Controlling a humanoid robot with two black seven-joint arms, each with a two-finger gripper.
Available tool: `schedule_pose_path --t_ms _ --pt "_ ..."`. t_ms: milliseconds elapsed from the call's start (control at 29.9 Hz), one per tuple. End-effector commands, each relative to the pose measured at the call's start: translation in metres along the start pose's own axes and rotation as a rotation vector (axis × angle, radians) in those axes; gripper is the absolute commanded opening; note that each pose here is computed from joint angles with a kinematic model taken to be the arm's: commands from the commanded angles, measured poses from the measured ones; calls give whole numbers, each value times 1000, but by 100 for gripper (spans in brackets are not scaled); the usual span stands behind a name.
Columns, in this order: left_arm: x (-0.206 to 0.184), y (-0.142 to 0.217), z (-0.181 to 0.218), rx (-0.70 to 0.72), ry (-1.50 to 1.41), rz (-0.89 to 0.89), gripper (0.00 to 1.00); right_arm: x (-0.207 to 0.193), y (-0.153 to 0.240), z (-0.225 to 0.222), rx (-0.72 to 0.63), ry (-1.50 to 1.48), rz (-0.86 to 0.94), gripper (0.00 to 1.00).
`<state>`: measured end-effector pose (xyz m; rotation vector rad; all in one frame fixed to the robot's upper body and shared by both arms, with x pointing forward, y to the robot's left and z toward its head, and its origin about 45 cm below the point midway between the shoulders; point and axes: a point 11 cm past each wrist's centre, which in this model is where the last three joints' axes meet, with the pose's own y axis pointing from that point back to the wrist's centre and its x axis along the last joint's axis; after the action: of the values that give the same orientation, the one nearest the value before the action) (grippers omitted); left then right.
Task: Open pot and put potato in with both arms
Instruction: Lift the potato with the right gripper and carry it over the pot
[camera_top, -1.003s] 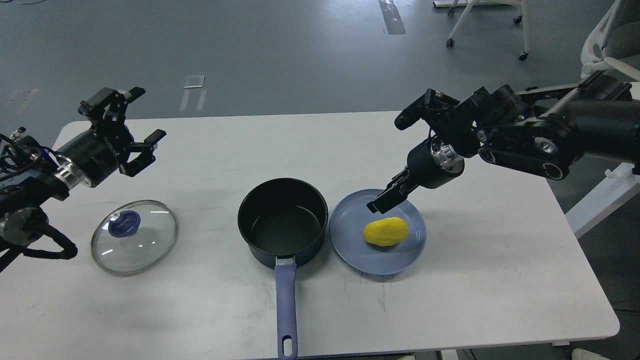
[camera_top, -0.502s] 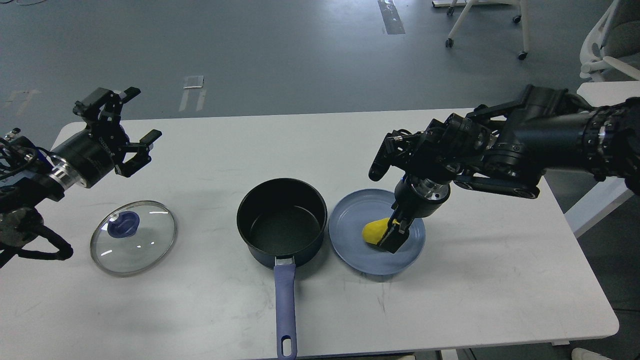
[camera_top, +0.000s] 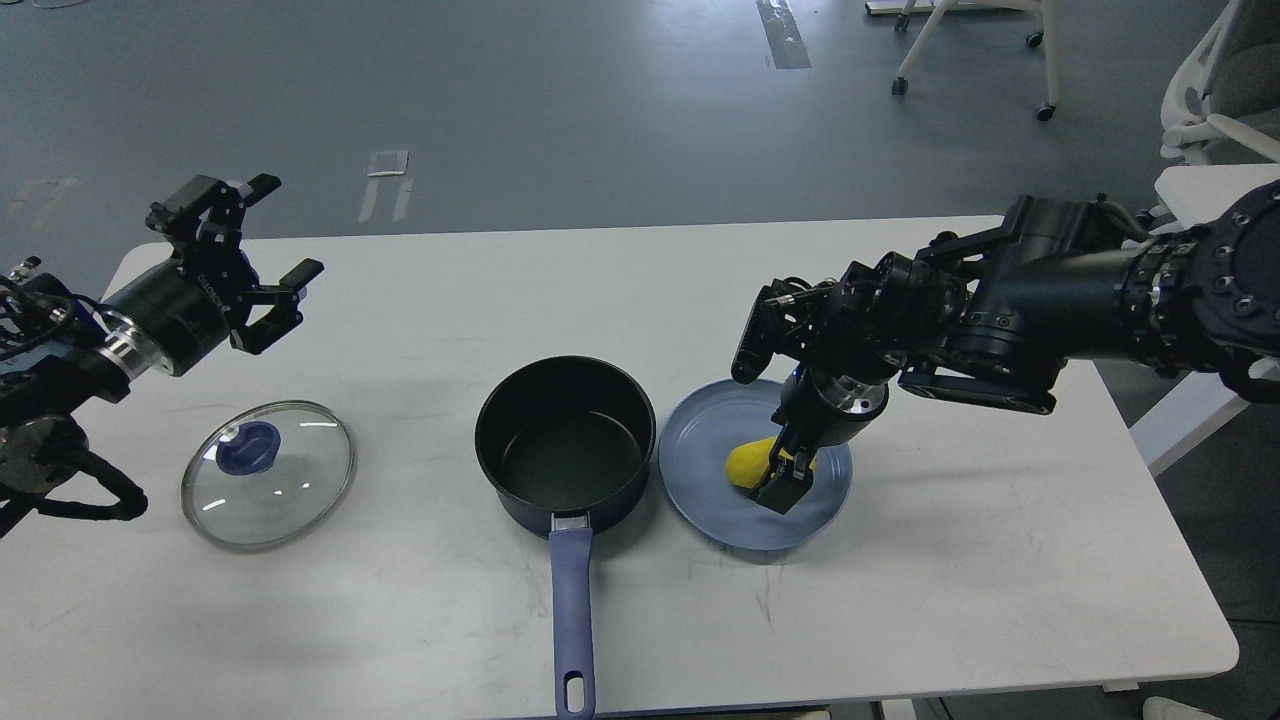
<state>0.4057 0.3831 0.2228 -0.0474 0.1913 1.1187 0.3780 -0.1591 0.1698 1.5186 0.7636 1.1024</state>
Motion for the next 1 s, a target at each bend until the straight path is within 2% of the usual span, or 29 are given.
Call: schedule_pose_path --t_ms 0,33,134,167,201,234,267,368,535,736,836,970 --pt "0 0 1 -1 -1 0 98 0 -1 0 2 7 16 85" --pt "0 0 0 0 0 0 98 -4 -1 0 2 5 8 76" --pt "0 0 1 -1 -1 0 98 -7 -2 0 4 2 1 61" --pt "1 0 1 -1 -2 1 98 -8 -2 1 3 0 1 50" --pt "1 0 2 -3 -2 1 98 -10 0 2 1 -6 1 28" --pt "1 0 2 -3 -2 1 98 -10 0 2 1 -6 1 28" --pt "1 0 2 -4 -3 1 98 -10 1 4 -2 -9 3 10" --pt "1 -1 3 -9 -3 1 98 -7 8 6 -7 -18 24 1" --pt "1 -1 4 -9 -5 0 98 22 32 12 -10 -61 149 1" --pt "0 -2 4 -9 -4 -3 98 81 64 2 75 -210 371 1" --pt "-2 -2 3 -9 -4 -8 98 109 62 -18 161 -273 440 2" --pt "-2 -2 4 -10 -3 -7 98 123 48 -39 231 -298 452 2"
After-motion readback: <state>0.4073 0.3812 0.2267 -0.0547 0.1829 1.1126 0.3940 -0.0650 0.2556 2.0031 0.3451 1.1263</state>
